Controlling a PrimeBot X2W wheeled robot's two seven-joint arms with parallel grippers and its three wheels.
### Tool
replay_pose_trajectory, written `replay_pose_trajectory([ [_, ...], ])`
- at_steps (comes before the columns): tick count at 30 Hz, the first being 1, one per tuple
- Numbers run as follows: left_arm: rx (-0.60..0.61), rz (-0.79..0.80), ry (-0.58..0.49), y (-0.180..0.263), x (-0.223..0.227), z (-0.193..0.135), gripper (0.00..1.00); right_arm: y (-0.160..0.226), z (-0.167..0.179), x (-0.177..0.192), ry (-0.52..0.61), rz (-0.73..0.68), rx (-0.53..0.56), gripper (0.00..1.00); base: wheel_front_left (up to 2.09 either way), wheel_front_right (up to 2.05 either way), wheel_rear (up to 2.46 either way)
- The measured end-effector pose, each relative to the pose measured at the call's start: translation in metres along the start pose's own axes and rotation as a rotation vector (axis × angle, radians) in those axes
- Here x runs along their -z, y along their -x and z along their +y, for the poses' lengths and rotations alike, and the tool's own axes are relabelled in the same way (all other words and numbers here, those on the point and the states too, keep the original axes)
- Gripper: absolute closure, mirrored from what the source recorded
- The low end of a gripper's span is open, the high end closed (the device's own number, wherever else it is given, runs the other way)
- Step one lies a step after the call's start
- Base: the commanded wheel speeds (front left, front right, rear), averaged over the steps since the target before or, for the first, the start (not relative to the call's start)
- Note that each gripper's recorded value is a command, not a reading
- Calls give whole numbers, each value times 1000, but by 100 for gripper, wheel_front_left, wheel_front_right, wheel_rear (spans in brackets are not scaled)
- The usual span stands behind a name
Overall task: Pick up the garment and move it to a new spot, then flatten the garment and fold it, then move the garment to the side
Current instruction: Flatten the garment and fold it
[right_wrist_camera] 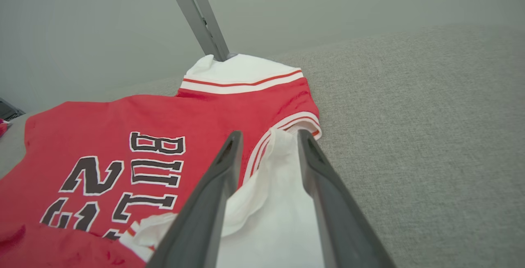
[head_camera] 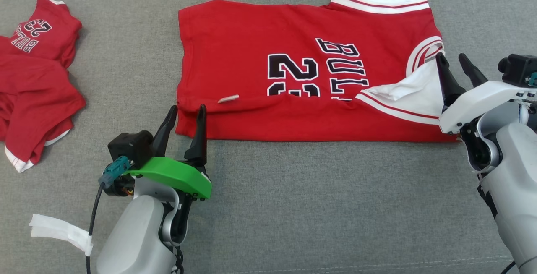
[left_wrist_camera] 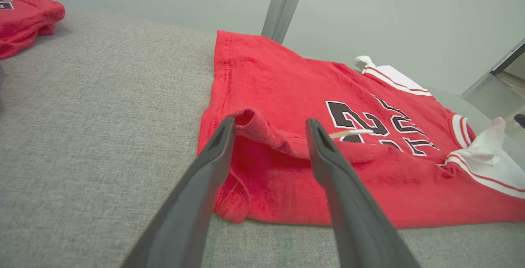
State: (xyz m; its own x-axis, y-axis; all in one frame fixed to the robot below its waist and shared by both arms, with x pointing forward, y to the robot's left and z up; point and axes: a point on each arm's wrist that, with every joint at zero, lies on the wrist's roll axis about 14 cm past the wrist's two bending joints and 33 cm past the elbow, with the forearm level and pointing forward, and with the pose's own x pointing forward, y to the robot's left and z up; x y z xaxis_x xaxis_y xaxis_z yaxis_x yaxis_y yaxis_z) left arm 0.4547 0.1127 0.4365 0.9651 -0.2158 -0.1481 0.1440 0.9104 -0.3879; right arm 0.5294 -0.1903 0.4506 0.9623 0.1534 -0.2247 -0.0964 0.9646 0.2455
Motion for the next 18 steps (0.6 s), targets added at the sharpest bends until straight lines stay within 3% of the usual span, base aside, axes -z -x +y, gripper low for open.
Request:
replay_pose_trajectory([
  [6, -18, -10, -12, 4, -1, 5, 0, 16, -13, 5, 30, -17, 17, 0, 0, 0, 0],
  [18, 5, 124, -196, 10, 39, 10, 0, 65, -41, 46, 52, 71, 64, 0, 0, 0, 0],
])
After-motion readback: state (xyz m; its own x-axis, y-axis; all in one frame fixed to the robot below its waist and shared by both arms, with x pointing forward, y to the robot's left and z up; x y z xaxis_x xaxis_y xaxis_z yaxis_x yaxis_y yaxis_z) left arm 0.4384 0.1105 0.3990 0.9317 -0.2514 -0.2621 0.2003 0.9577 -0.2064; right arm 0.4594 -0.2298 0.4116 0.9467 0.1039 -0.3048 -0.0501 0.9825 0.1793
